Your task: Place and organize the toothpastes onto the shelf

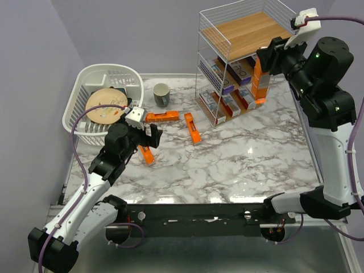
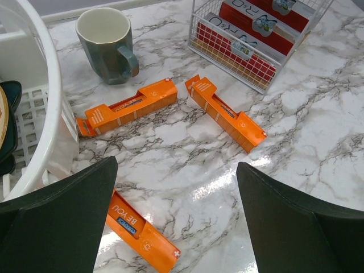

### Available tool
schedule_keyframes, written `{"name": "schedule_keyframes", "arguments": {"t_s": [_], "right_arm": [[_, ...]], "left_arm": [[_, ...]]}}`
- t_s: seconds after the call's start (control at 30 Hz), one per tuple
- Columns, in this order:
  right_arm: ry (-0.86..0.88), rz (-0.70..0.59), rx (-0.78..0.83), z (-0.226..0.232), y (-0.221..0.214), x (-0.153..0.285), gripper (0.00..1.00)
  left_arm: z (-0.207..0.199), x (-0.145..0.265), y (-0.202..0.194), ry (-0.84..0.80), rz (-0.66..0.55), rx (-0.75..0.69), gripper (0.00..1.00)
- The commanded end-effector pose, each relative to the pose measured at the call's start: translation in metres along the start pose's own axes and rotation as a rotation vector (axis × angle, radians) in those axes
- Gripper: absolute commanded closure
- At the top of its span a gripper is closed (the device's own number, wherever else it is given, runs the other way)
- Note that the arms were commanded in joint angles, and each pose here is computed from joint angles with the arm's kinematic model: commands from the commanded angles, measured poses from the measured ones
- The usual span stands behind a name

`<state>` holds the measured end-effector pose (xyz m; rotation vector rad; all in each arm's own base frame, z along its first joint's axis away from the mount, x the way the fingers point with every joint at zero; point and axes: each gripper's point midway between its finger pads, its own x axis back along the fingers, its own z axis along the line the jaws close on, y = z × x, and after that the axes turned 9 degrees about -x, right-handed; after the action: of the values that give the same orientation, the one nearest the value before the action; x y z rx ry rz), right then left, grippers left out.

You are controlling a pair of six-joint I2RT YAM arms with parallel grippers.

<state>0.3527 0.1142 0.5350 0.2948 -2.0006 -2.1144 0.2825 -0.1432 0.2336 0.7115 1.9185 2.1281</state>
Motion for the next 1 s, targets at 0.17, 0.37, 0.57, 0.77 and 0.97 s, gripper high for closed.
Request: {"name": "schedule_keyframes", "arguments": {"t_s": [0.17, 0.37, 0.57, 0.77, 0.97], "right_arm": [[0.241, -0.006, -0.185, 0.044, -0.027, 0.054, 0.5], [0.3, 0.032, -0.249, 0.054, -0.07, 0.081, 0.49], [0.34, 0.064, -0.322, 0.061, -0.109, 0.1, 0.49], [0.376, 0.095, -0.363, 0.067, -0.13, 0.111, 0.49], [0.354, 0.206, -0.403, 0.067, -0.17, 0.116, 0.46]], "left_arm": [[-0.056, 0.012, 0.059, -0.286, -0.178, 0.135, 0.01], [-0.146, 0.027, 0.116, -0.498, -0.277, 0.156, 0.01], [-0.242, 0.046, 0.15, -0.69, -0.357, 0.169, 0.01], [-0.287, 0.019, 0.137, -0.618, -0.358, -0.004, 0.01], [-0.279, 0.001, 0.104, -0.498, -0.311, -0.106, 0.01]]}}
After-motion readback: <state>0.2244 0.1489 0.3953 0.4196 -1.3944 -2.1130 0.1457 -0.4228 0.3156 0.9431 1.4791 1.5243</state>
